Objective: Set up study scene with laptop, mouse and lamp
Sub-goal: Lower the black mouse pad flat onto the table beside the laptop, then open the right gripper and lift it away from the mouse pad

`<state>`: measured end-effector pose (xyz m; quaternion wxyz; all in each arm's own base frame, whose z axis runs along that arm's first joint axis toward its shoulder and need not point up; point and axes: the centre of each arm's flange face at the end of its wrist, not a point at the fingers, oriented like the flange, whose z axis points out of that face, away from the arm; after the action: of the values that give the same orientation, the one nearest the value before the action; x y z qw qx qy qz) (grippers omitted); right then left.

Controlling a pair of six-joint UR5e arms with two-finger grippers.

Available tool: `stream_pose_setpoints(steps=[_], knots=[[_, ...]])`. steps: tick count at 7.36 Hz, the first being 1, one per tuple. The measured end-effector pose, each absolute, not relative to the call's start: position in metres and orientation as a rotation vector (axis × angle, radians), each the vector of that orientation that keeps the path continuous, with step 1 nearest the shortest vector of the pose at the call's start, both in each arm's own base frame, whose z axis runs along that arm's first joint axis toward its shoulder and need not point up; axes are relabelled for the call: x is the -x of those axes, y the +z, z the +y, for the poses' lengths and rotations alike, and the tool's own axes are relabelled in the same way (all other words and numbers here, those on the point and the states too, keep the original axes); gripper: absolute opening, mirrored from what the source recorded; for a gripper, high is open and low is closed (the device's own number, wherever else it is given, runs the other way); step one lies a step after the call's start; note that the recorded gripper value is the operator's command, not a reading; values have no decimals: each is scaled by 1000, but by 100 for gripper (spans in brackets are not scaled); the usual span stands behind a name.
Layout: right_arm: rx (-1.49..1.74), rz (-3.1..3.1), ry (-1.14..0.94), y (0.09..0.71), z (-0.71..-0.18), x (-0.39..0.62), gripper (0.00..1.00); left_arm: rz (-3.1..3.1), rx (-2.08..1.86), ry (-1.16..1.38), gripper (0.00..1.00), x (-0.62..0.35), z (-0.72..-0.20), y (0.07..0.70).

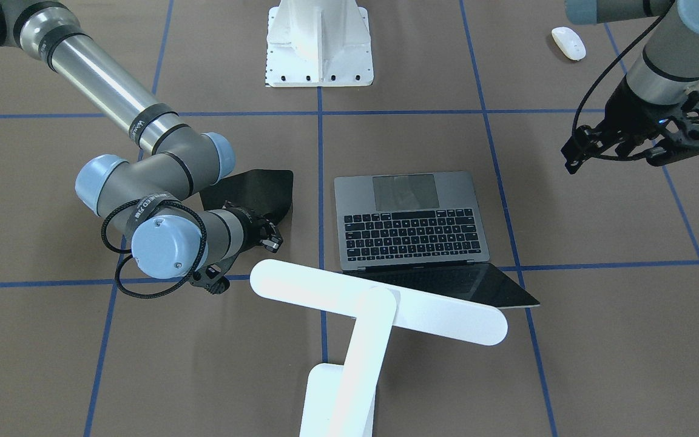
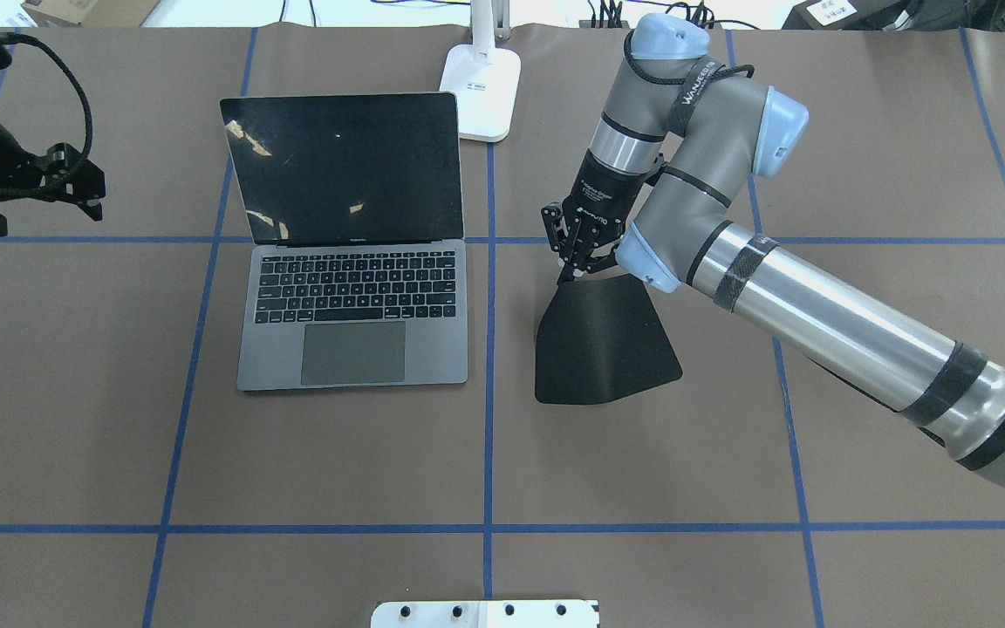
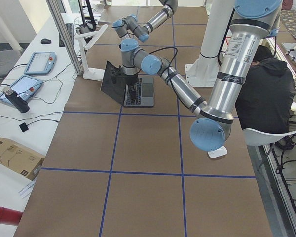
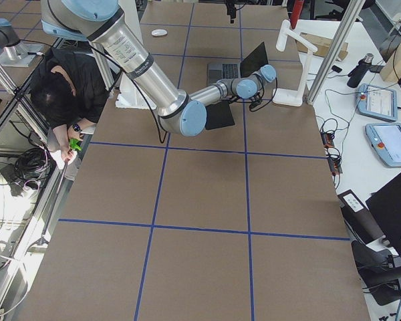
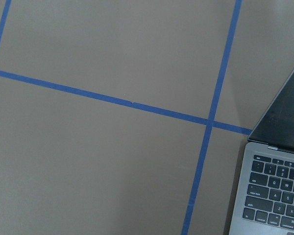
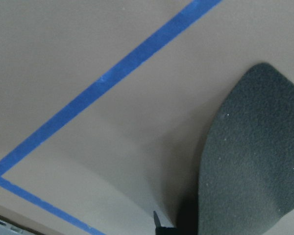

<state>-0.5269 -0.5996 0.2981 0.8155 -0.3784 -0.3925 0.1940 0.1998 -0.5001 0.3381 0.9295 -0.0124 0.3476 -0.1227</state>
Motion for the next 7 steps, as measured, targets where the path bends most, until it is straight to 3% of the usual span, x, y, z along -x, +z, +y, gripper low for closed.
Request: stream_pose_setpoints(steps=[3,7], knots=[[773,-891,377,325,-595,518,98,709,29,-251,100,-200,-501,340],[735,-937,354,295,-603,514,98,706,32,-254,100,-201,-502,342]])
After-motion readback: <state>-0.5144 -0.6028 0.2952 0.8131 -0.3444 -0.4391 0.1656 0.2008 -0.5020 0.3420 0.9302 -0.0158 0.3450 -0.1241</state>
